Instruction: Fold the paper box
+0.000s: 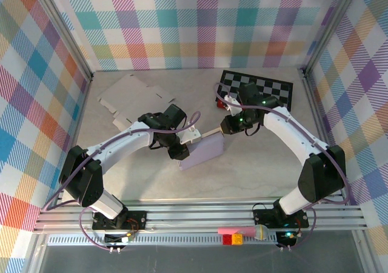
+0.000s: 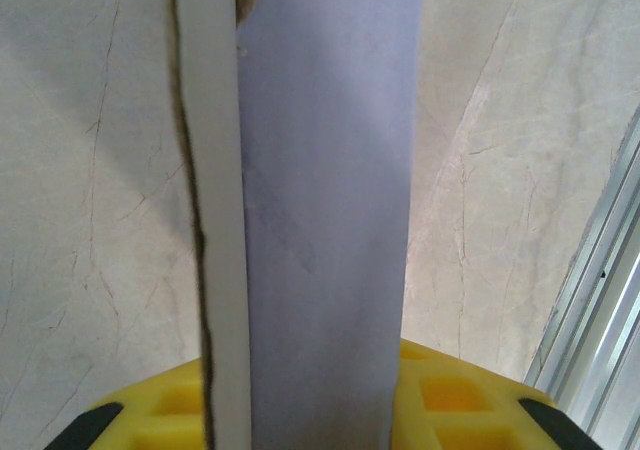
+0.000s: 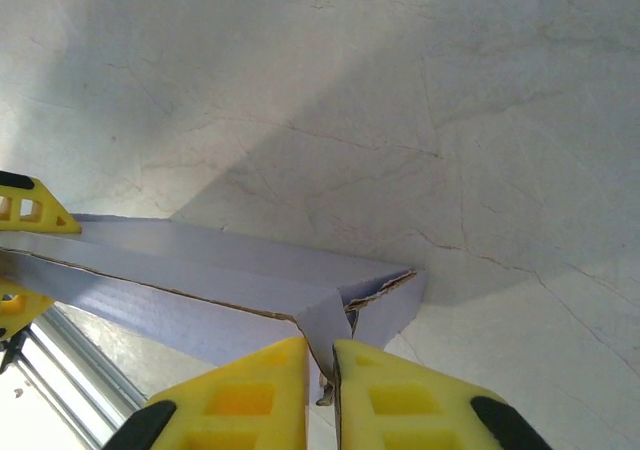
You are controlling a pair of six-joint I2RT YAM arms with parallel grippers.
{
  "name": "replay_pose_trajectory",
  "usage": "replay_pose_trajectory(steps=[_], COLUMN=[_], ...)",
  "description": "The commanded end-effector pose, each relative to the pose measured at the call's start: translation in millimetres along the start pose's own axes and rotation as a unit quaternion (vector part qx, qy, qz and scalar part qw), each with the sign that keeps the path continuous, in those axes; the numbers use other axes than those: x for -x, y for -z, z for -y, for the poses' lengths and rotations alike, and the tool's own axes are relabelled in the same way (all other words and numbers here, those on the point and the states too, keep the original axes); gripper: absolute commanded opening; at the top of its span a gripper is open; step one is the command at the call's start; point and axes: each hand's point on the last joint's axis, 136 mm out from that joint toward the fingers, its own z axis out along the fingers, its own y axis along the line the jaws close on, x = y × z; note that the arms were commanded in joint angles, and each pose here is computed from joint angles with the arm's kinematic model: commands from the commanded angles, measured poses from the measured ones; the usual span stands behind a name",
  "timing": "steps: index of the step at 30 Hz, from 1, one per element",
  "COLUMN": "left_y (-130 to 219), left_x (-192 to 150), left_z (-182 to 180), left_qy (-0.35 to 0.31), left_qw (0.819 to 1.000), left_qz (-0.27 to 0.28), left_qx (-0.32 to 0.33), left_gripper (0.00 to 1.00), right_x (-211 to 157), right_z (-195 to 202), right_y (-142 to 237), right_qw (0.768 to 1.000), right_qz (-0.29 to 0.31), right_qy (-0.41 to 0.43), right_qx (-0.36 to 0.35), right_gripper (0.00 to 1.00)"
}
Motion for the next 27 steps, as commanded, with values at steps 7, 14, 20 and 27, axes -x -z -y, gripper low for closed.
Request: replay_pose_trajectory(steps=[7,14,20,27], left_y=[5.8,6.6,6.9,7.4], left_x=[0.6,1.8,2.7,2.6], left_z=[5.3,3.9,4.2,4.5], left_qy=[0.005,0.009,0.010,0.008], left_qw=[1.000,1.000,1.000,1.000], left_qz=[0.006,0.008,0.009,0.008], left_qx=[-0.013,-0.009,-0.010,-0.011], left_gripper=[0.24,0.24,0.22,0.22], right_x=[3.0,2.4,3.7,10.6], right_z=[10.5,10.8,9.0,7.1], right_y=[0.9,1.1,3.6,3.1], right_qw=[0.998,0.997,0.996,0.997], right_qz=[-0.010,-0.013,-0.006,-0.003], right_qy=[0.012,0.015,0.017,0.023], right_qx=[-0.055,-0.076,-0.082,-0.077], right_gripper=[0.07,0.02,0.10,0.16])
